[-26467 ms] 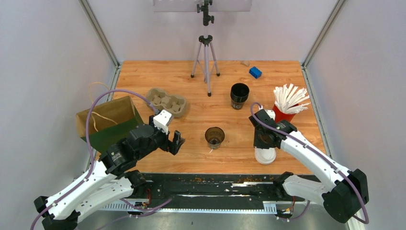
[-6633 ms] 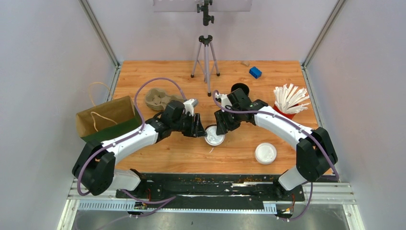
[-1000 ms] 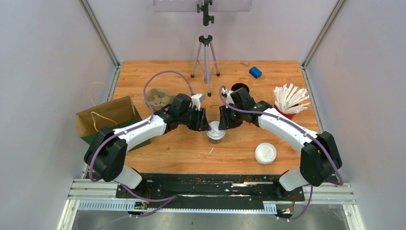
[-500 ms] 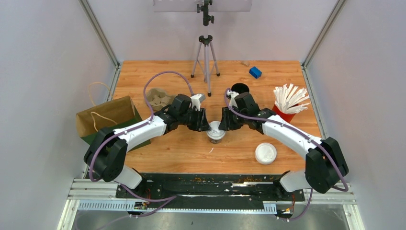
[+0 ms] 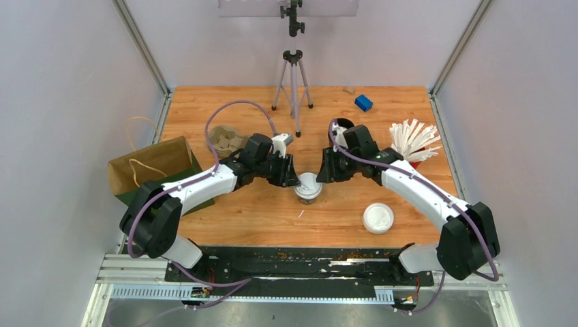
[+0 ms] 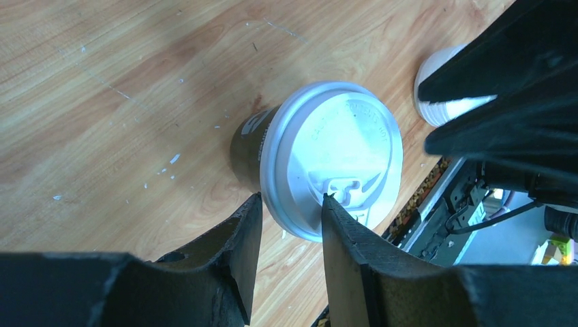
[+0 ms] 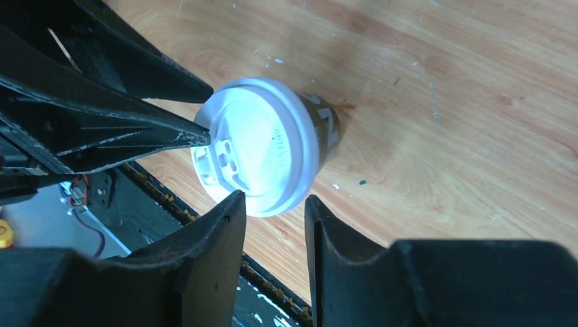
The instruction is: Pack the takeout coffee
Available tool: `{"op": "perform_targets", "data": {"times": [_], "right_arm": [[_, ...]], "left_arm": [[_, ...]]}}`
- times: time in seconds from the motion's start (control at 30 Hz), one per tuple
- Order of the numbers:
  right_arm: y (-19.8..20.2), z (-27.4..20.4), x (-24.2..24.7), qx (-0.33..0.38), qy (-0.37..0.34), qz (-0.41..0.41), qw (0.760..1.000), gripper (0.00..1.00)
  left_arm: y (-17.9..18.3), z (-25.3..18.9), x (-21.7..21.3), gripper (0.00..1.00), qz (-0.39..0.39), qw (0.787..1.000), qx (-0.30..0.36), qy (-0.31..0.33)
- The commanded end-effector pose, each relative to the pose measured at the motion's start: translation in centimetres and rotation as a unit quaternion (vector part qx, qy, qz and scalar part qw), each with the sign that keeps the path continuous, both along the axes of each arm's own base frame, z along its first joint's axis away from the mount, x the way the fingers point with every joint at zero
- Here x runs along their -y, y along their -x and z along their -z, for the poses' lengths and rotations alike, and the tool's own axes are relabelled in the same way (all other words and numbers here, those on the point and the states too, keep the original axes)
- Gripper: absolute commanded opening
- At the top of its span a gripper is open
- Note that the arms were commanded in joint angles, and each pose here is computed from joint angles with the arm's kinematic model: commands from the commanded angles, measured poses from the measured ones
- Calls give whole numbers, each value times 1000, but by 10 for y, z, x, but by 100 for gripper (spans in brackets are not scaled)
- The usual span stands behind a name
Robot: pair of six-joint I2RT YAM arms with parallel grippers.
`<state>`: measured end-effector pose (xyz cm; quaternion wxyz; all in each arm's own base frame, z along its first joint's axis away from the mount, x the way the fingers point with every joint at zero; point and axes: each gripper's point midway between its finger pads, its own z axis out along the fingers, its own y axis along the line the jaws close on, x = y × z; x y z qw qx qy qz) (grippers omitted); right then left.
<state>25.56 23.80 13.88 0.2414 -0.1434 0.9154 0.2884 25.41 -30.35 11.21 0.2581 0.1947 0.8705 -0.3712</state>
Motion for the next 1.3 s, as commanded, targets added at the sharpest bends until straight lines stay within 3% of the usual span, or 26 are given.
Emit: {"op": "perform_targets", "data": {"times": [0.0,0.17,0.37,0.73,1.27], "right_arm": [[-7,-28,6,17,-41,-15,999,39],[-6,-22,1,9,-69,-42,997,52],[-12,-10,0,-13,-89,-39,995,42],[-11,14,-2,-47,-109,-51,992,42],[-3,47,13,-72,-128,-29,989,32]], "left_arm": [[8,26,-11,44,19,999,-15,-47],[9,24,-8,45,30,998,-11,-44],[6,24,-8,45,34,998,-8,-50],[6,31,-12,45,42,996,-9,-72],[4,42,-21,45,38,994,-8,-103]]}}
